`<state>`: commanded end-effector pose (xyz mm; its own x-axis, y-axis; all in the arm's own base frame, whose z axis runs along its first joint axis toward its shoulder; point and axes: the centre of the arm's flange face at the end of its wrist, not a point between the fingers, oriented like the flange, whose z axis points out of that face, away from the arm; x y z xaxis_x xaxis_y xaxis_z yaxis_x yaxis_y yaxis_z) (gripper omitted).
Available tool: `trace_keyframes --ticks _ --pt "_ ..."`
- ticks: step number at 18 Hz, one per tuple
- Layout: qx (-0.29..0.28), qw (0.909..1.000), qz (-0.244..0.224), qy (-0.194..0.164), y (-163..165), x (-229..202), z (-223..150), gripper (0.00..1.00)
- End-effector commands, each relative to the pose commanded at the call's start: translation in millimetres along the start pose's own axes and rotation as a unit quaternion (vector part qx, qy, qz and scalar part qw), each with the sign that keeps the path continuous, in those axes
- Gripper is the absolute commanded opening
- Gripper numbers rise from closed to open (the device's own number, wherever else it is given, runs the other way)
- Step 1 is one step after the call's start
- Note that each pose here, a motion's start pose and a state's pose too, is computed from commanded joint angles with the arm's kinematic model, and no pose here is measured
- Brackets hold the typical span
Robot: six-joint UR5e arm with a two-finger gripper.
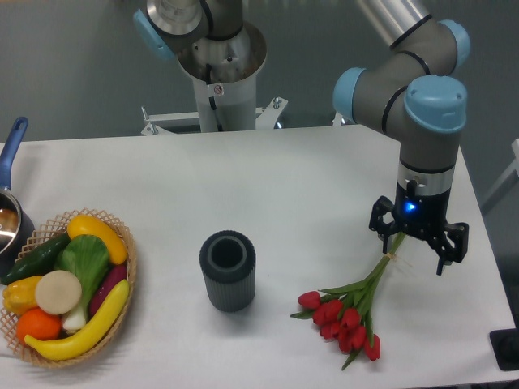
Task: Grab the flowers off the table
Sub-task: 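Lower the open gripper toward the green tulip stems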
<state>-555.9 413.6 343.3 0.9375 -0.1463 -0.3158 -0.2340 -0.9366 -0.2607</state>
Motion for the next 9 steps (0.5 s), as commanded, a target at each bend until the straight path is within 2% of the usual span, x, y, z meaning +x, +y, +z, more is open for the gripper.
trace_keyframes --ticks 9 --pt "-0.003 0.9999 -0.001 0.017 4 11 15 1.00"
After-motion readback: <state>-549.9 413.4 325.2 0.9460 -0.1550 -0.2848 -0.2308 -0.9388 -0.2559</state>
